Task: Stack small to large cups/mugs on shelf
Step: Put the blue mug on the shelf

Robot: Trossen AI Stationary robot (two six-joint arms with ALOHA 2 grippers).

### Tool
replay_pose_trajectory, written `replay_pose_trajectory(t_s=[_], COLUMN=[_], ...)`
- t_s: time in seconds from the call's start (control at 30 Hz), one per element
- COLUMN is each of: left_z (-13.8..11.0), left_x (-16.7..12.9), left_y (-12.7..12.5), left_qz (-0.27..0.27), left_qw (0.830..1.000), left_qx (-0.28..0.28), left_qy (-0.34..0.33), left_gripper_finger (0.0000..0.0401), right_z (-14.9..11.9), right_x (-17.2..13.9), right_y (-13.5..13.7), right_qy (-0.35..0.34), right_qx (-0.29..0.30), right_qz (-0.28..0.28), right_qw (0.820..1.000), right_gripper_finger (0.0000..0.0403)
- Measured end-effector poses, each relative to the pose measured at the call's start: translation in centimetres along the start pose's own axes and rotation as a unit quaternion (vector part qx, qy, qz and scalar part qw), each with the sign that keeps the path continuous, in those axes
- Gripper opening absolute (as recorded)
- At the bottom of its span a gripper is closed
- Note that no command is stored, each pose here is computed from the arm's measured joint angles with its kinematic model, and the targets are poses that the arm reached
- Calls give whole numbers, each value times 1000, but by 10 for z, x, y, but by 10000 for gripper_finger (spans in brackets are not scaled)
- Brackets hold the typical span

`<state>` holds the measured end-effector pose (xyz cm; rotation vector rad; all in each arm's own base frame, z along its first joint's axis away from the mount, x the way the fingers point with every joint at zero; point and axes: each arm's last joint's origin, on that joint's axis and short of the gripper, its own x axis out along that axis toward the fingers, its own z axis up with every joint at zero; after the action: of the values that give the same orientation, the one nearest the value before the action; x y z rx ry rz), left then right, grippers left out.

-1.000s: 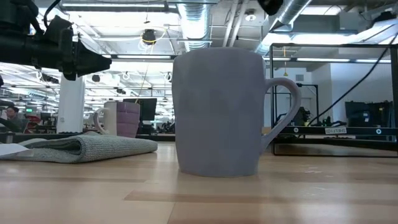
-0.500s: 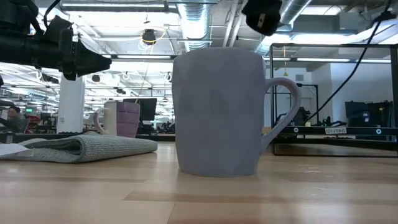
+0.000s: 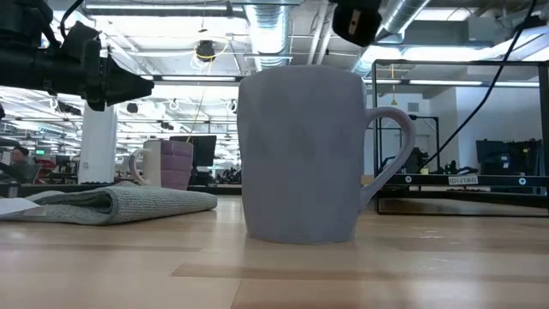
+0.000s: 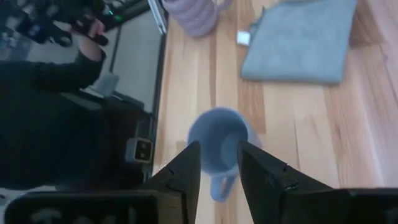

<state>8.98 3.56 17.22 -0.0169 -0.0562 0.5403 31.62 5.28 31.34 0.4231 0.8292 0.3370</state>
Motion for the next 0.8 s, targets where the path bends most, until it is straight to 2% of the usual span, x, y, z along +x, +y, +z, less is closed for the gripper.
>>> replay_pose_trajectory(t_s=[0.2, 0.33, 0.57, 0.63, 0.73, 0.8], left_z=[0, 0, 0, 0, 0, 0], left_x=[0, 0, 0, 0, 0, 0], left_y=[0, 0, 0, 0, 0, 0], left_qz=[0, 0, 0, 0, 0, 0], left_qw=[1000, 1000, 999, 999, 999, 999], left_qx=[-3, -27, -47, -47, -37, -35], left_qy=[0, 0, 0, 0, 0, 0], left_gripper_finger=[164, 164, 164, 164, 164, 164], right_z=[4, 5, 14, 17, 17, 16], right_x=[0, -1, -4, -8, -16, -23], right_y=[1, 0, -3, -3, 4, 8], right_qy=[-20, -21, -59, -60, -29, -2], right_qx=[-20, -17, -20, -58, -158, -179], right_qz=[8, 7, 12, 7, -19, -54], right_qw=[1000, 1000, 998, 996, 987, 982], right_gripper_finger=[190, 224, 239, 240, 240, 240])
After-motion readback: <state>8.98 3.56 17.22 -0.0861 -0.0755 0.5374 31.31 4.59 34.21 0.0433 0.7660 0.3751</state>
